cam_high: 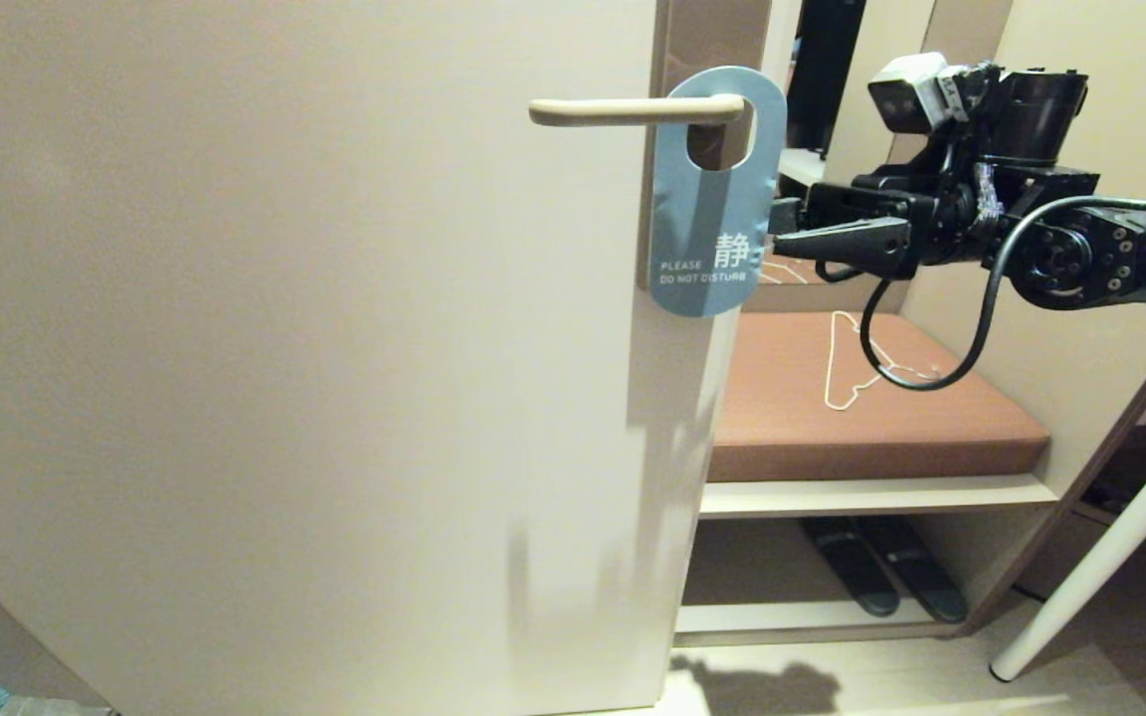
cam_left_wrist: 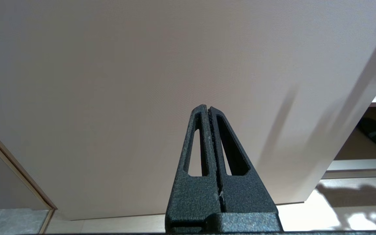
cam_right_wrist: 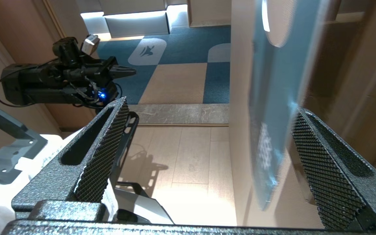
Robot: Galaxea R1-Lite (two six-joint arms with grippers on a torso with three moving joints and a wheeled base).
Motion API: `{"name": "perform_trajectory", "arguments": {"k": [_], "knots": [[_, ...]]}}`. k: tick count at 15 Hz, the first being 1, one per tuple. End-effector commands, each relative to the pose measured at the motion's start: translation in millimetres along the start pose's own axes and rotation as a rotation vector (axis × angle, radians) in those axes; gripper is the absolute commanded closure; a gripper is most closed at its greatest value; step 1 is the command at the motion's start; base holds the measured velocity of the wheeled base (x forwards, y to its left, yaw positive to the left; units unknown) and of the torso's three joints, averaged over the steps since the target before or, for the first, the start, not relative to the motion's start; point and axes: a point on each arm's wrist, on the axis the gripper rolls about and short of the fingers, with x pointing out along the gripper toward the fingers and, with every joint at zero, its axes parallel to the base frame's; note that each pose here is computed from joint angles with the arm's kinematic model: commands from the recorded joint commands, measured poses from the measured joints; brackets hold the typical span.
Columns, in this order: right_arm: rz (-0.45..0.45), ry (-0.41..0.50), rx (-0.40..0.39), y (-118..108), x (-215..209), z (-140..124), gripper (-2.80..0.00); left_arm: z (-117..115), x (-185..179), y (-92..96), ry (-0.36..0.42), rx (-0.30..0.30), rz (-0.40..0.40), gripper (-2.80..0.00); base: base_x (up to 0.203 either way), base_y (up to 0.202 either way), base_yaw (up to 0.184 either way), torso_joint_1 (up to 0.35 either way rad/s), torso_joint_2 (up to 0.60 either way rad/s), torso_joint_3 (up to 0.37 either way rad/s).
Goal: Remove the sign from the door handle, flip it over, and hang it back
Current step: Take down the sign
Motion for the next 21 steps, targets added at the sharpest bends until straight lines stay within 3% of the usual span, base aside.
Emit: {"name": "perform_trajectory", "arguments": {"k": [1, 9, 21], "knots": [[0.010, 0.002, 0.008, -7.4, 1.3, -5.1, -2.80, 0.1, 0.1, 0.0, 0.001, 0.000, 0.001, 0.00, 0.000, 0.000, 0.000, 0.000, 0.00, 0.000], [0.048, 0.004, 0.008, -15.4, 18.9, -0.1, -2.80, 0.1, 0.1, 0.0, 0.001, 0.000, 0.001, 0.00, 0.000, 0.000, 0.000, 0.000, 0.00, 0.000], [0.029, -0.002, 0.044, -18.2, 18.7, 7.8, -2.80, 0.1, 0.1, 0.0, 0.001, 0.000, 0.001, 0.00, 0.000, 0.000, 0.000, 0.000, 0.00, 0.000]]}}
